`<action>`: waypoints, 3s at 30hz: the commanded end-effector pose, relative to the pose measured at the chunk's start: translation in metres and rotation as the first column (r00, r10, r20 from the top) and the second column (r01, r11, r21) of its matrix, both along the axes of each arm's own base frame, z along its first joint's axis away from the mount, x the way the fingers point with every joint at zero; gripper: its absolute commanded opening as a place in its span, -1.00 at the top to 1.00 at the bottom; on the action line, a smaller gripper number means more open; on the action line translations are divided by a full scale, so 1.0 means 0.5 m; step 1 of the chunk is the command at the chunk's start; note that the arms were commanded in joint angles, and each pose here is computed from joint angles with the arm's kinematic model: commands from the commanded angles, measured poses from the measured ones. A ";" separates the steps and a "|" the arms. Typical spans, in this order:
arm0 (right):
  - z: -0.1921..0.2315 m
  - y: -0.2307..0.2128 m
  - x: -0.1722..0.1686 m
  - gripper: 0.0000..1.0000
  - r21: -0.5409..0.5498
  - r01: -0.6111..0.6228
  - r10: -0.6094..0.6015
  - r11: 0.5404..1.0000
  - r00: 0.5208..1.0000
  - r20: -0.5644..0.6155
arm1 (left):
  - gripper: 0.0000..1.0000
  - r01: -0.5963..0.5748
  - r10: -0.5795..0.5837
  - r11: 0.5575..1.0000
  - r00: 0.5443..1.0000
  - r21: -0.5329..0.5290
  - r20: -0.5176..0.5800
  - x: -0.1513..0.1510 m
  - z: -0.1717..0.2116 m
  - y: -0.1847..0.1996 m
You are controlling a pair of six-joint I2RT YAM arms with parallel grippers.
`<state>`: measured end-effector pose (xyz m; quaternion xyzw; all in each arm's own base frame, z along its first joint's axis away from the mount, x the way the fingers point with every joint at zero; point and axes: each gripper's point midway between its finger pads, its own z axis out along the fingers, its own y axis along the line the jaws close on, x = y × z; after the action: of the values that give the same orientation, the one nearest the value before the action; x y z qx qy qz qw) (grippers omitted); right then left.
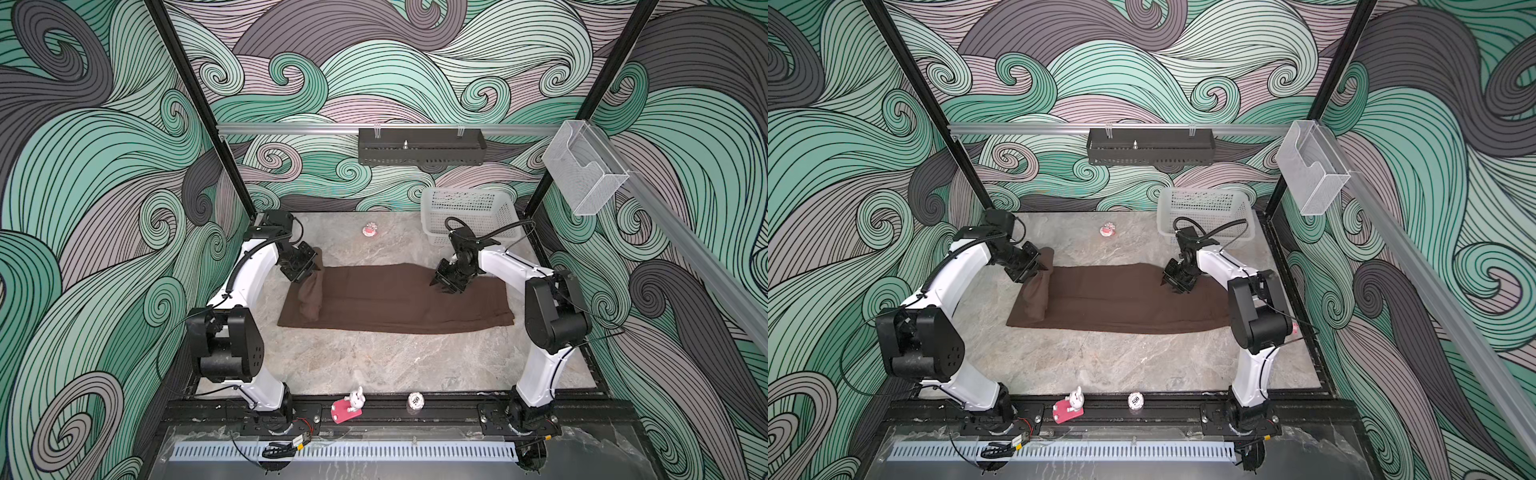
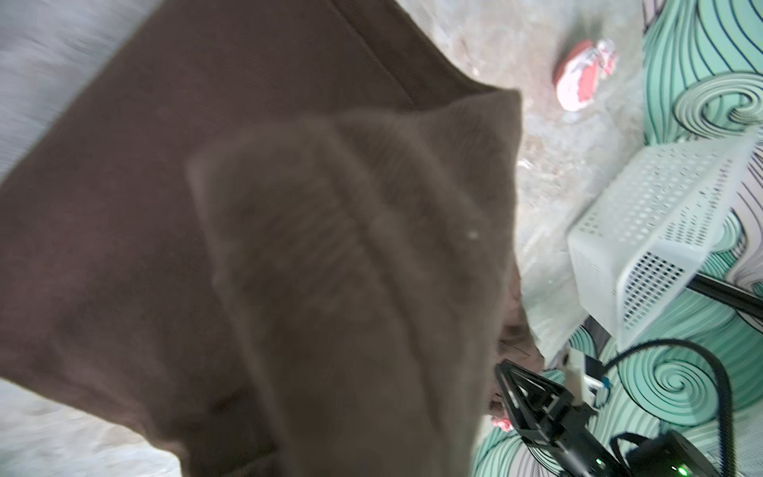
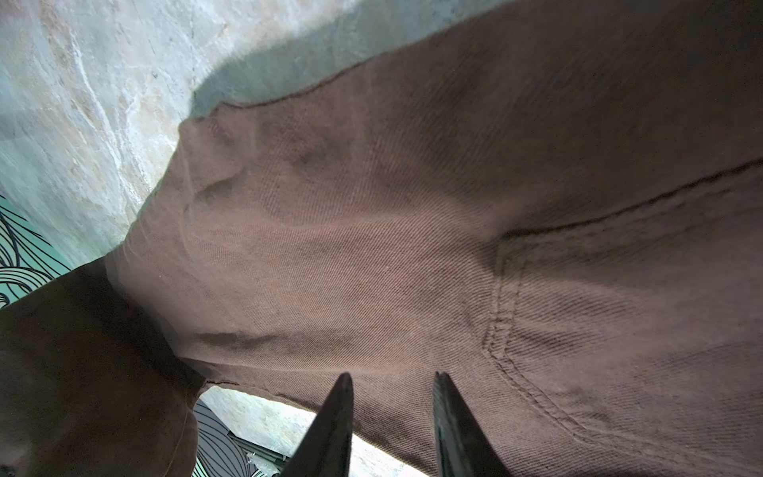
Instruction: Fold and stack the trousers
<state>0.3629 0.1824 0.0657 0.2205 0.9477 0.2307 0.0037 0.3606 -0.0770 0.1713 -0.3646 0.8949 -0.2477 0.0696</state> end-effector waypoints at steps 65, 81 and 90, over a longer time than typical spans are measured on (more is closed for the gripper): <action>0.109 -0.016 0.027 0.14 -0.097 -0.118 0.132 0.988 0.979 0.157 | -0.24 0.247 -0.254 0.967 0.947 0.062 0.197 0.111 0.075 -0.207; 0.006 0.188 -0.015 0.01 -0.241 -0.409 0.436 0.880 0.898 0.065 | -0.25 0.115 -0.121 0.975 0.992 0.188 0.023 -0.001 -0.050 0.089; -0.068 0.220 -0.036 0.43 -0.167 -0.443 0.445 0.881 0.895 -0.028 | -0.26 0.098 -0.099 0.975 0.995 0.199 -0.001 -0.025 -0.059 0.143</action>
<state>0.3491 0.2873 0.0323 -0.0035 0.9901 0.1396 -0.0109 0.3591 -0.0157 0.1395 -0.3146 0.9273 -0.1752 0.1019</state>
